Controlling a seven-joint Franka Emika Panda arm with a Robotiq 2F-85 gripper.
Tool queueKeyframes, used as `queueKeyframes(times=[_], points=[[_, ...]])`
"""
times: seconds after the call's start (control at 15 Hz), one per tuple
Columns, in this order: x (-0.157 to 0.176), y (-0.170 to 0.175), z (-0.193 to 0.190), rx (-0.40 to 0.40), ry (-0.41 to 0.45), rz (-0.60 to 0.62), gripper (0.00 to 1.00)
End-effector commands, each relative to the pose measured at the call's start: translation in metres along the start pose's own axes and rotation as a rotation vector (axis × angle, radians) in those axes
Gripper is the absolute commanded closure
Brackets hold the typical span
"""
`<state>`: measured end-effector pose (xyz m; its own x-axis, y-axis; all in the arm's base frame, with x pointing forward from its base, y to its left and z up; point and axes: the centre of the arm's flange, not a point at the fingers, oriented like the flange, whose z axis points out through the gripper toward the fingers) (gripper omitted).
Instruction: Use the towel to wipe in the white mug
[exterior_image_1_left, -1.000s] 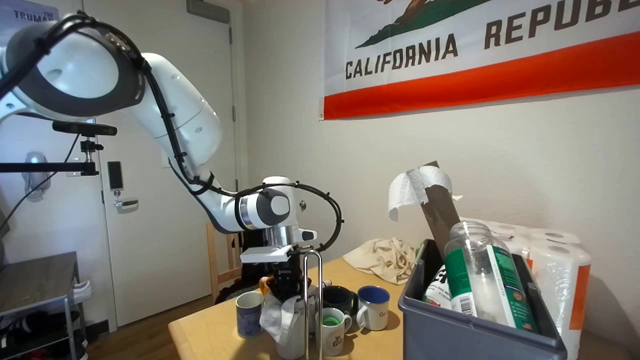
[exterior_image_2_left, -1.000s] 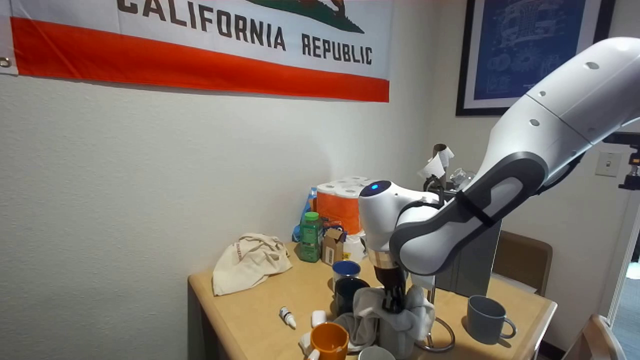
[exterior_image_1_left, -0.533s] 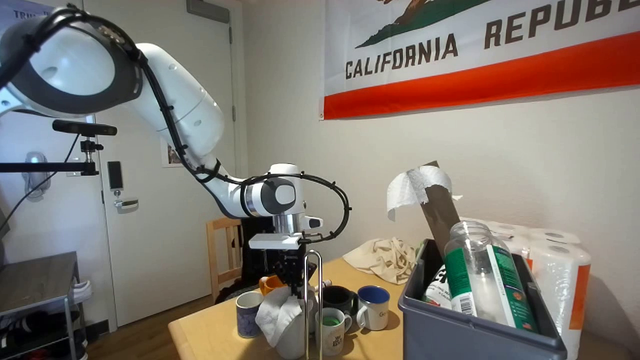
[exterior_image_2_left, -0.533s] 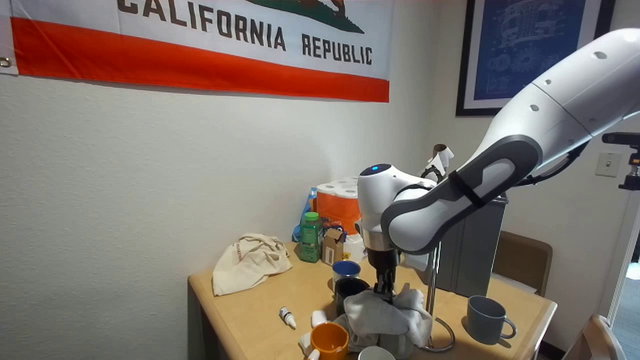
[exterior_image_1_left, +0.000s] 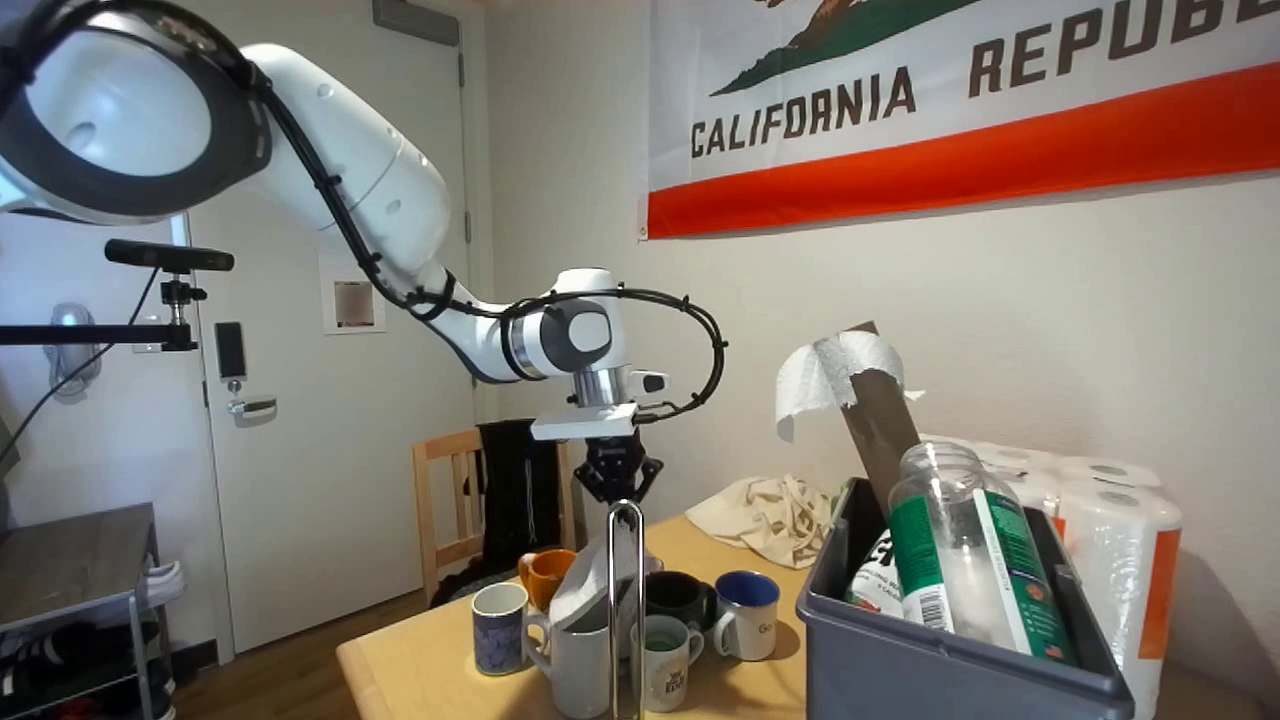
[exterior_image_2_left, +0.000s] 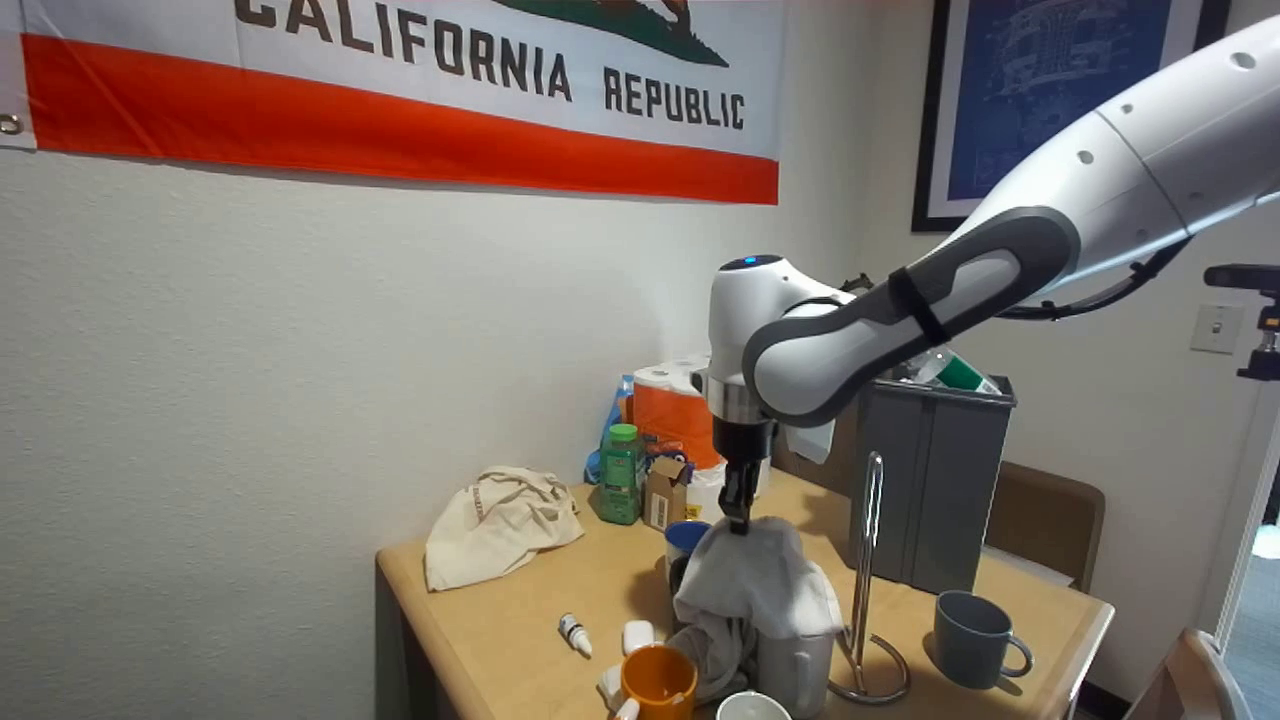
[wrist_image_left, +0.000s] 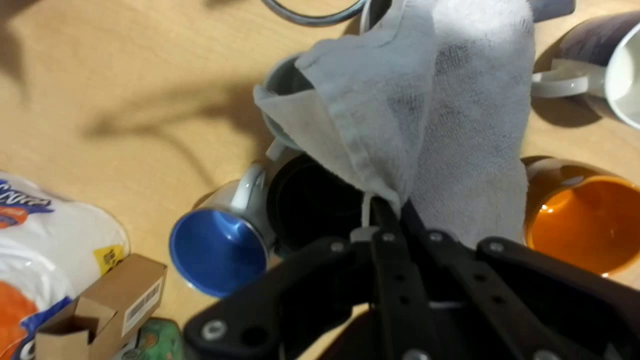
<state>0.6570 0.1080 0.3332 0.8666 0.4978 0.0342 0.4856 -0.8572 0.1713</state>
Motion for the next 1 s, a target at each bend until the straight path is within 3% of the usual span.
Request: queueKeyframes(times=[0.0,0.4,0.93], points=[[0.007,0.025,-0.046,-0.044,0.056,0.010,0.99],[-0.006,0.057,-0.103,-0.205,0.118,0.055,0.99],[-0.003,0.032,-0.152,0.063,0.307,-0.072,0.99]])
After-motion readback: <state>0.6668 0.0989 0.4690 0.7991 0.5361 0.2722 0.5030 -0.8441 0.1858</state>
